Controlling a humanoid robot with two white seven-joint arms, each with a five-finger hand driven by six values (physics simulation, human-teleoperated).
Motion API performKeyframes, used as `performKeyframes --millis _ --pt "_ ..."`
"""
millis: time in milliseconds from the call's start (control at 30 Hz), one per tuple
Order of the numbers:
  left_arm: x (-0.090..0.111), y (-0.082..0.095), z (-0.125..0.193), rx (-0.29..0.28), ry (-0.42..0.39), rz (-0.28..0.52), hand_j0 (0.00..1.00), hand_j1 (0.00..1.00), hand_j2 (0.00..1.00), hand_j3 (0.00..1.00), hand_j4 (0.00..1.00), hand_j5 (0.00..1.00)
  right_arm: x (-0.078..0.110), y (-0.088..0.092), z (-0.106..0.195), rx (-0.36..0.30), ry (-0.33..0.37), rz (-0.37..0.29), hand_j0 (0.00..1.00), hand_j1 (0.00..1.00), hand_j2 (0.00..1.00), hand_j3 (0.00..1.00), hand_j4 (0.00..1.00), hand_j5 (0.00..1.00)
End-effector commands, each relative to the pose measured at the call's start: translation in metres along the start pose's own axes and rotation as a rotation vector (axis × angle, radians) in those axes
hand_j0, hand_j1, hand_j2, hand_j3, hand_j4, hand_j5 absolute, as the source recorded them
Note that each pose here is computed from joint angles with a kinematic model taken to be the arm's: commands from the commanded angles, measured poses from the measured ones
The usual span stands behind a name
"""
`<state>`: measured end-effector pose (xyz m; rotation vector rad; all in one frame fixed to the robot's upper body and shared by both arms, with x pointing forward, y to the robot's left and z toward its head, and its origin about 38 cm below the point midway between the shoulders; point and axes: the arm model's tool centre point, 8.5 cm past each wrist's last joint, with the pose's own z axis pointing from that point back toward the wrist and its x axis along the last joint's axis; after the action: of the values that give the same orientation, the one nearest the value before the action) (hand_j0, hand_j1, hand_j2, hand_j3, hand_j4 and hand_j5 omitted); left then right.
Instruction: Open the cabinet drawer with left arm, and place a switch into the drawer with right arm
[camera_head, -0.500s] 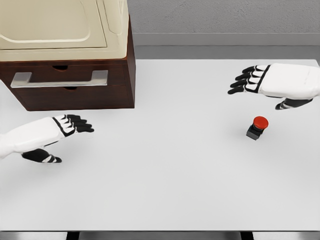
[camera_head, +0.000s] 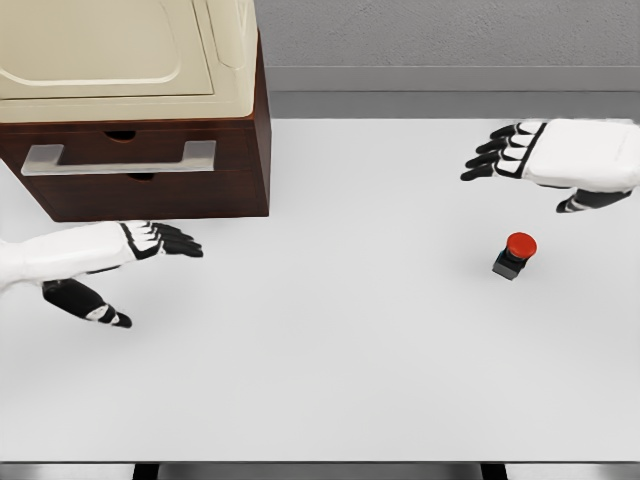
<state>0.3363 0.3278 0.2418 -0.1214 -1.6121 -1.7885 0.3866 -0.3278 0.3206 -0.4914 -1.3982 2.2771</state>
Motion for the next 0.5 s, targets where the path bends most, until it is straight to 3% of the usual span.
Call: performKeyframes --millis 0,100,167,267,367,467 --pt "0.008 0.007 0.002 0.032 -0.097 0.155 1.00 1.00 1.00 1.00 1.00 1.00 -0.001 0.006 0.003 0.024 0.008 -0.009 1.00 1.00 1.00 1.00 1.00 1.00" --pt "0.009 0.037 0.006 0.089 -0.066 0.196 1.00 1.00 1.00 1.00 1.00 1.00 -0.006 0.009 0.010 0.036 0.032 -0.017 1.00 1.00 1.00 1.00 1.00 1.00" --pt "0.001 0.058 0.008 0.103 0.059 0.257 1.00 1.00 1.00 1.00 1.00 1.00 -0.006 0.010 0.009 0.041 0.031 -0.017 1.00 1.00 1.00 1.00 1.00 1.00" --pt "0.001 0.076 0.017 0.100 0.149 0.222 1.00 1.00 1.00 1.00 1.00 1.00 -0.003 0.022 0.005 0.062 0.019 -0.039 1.00 1.00 1.00 1.00 1.00 1.00" --pt "-0.007 0.081 0.014 0.101 0.242 0.247 1.00 1.00 1.00 1.00 1.00 1.00 -0.002 0.030 0.003 0.088 0.016 -0.040 1.00 1.00 1.00 1.00 1.00 1.00" --pt "-0.009 0.081 0.016 0.094 0.270 0.240 1.00 1.00 1.00 1.00 1.00 1.00 -0.004 0.032 0.012 0.111 0.036 -0.036 1.00 1.00 1.00 1.00 1.00 1.00"
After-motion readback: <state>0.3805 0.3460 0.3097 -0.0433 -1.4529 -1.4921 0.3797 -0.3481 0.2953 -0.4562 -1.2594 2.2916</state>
